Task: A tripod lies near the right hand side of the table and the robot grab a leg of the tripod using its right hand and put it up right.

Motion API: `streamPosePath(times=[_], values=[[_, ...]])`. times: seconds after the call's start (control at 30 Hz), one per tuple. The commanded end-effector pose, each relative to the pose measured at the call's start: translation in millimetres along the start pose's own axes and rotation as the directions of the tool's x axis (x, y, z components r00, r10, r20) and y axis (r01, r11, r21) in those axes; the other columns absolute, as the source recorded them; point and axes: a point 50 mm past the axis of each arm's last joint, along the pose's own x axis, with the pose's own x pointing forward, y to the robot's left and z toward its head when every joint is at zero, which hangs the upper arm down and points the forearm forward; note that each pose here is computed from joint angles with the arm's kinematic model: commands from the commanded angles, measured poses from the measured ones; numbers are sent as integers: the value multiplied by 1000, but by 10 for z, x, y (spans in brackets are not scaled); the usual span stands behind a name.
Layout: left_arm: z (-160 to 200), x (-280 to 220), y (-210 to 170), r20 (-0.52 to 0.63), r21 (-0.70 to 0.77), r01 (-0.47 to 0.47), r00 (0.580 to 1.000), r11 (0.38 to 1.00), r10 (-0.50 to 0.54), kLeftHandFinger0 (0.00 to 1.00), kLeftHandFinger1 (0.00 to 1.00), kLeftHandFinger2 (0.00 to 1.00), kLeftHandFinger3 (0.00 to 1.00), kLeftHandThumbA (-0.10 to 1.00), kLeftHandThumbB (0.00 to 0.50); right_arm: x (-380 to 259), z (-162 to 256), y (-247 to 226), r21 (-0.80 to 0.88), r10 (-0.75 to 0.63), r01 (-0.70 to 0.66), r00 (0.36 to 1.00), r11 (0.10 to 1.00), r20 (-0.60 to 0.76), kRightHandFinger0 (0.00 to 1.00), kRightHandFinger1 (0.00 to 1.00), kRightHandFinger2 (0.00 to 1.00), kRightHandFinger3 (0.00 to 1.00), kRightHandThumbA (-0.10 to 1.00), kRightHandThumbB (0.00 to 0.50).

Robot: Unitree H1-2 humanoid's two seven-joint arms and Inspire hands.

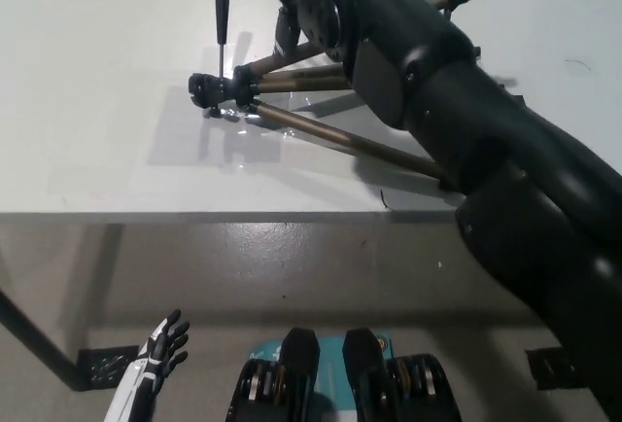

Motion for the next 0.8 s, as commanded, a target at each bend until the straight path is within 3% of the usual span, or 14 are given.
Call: streamPosePath(times=[0.0, 0.27, 0.33, 0.53, 0.6, 0.67, 0.7, 0.73, 0.77], values=[[23, -25, 51, 31, 16, 0, 1000, 1000, -1, 1000, 1000, 1000, 1000, 1000, 16, -14, 35, -102, -74, -15, 12, 999, 997, -30, 1000, 1000, 1000, 1000, 874, 500], [17, -26, 71, 39, 18, -13, 999, 1000, 12, 1000, 1000, 1000, 1000, 1000, 10, -12, -167, -81, -188, -25, 4, 994, 982, -110, 1000, 1000, 1000, 1000, 877, 500], [-3, -71, 75, 29, 14, -25, 999, 1000, 25, 1000, 1000, 1000, 1000, 1000, 19, -10, -237, -45, -182, -2, -25, 989, 983, -146, 1000, 1000, 1000, 1000, 828, 500], [23, -83, 84, 35, 13, -20, 999, 1000, 20, 1000, 1000, 1000, 1000, 1000, 0, -42, -549, -47, -263, -12, -50, 974, 963, -228, 1000, 1000, 1000, 1000, 867, 500], [14, -84, 83, 40, 7, -17, 999, 1000, 17, 1000, 1000, 1000, 1000, 1000, 1, -47, -612, -25, -315, -21, -61, 968, 947, -251, 1000, 1000, 1000, 1000, 873, 500], [13, -84, 76, 38, 3, -20, 999, 1000, 20, 1000, 1000, 1000, 1000, 1000, 0, -44, -668, 25, -500, -107, -42, 959, 865, -264, 1000, 1000, 1000, 1000, 894, 500], [9, -88, 64, 37, 4, -18, 999, 1000, 18, 1000, 1000, 1000, 1000, 1000, 0, -46, -704, 57, -576, -171, -3, 954, 817, -248, 1000, 1000, 1000, 1000, 837, 500], [3, -89, 59, 38, 6, -18, 999, 1000, 18, 1000, 1000, 1000, 1000, 1000, 1, -50, -734, 80, -633, -231, 41, 947, 773, -222, 1000, 1000, 1000, 1000, 687, 447], [1, -88, 59, 39, 7, -18, 999, 1000, 18, 1000, 1000, 1000, 1000, 1000, 1, -51, -741, 87, -650, -250, 55, 945, 758, -212, 1000, 1000, 1000, 1000, 650, 461]])
